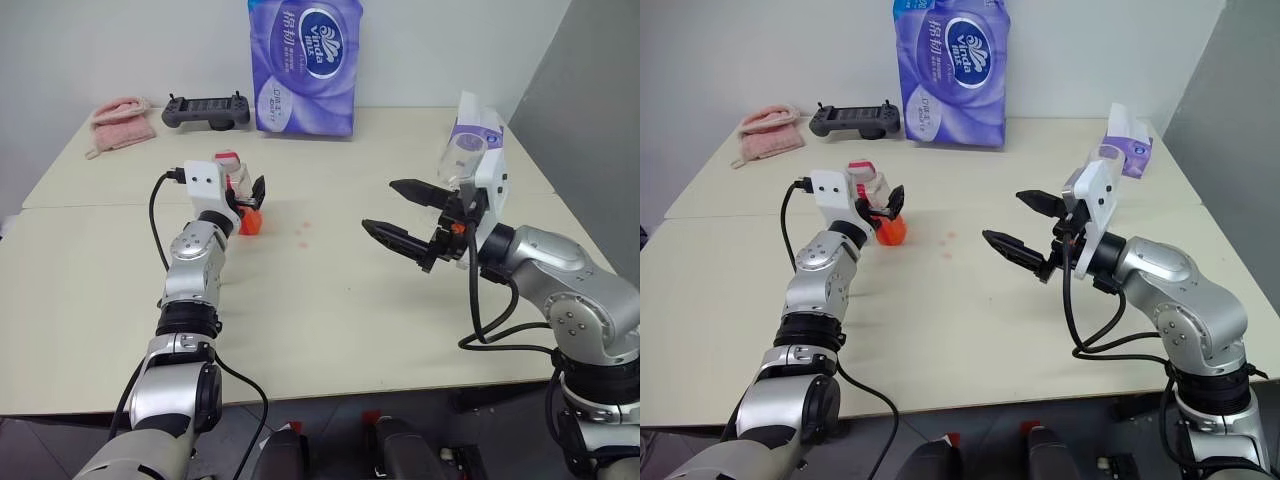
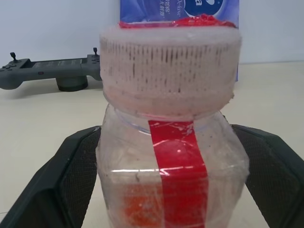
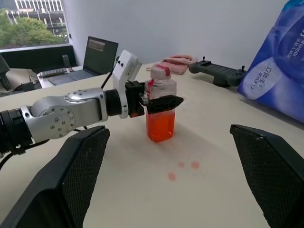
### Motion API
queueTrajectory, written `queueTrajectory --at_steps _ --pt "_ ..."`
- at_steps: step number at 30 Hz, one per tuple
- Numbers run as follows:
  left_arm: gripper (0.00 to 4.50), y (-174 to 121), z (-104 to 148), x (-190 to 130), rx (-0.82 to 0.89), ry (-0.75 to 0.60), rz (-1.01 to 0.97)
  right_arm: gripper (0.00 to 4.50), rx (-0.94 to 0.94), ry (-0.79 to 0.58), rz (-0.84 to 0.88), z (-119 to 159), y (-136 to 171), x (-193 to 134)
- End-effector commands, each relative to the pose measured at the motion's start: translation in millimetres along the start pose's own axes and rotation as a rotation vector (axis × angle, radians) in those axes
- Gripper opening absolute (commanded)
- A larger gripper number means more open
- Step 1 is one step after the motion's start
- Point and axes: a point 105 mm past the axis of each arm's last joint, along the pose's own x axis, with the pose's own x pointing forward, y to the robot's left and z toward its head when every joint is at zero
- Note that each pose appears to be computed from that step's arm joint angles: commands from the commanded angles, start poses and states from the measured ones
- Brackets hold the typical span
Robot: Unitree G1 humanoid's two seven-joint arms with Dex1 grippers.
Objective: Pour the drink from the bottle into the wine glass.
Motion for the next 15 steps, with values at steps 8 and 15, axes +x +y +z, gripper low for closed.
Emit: queueTrajectory --at_steps 8,15 --pt "4.49 0.3 23.5 5.5 0.020 -0.074 -0.003 4.50 -0.079 -0.088 0.027 13.8 -0.8 5.6" --pt "4.49 -2.3 23.5 6.4 0.019 -0.073 -0.007 4.50 -0.065 -0.076 0.032 4.8 1.4 6.1"
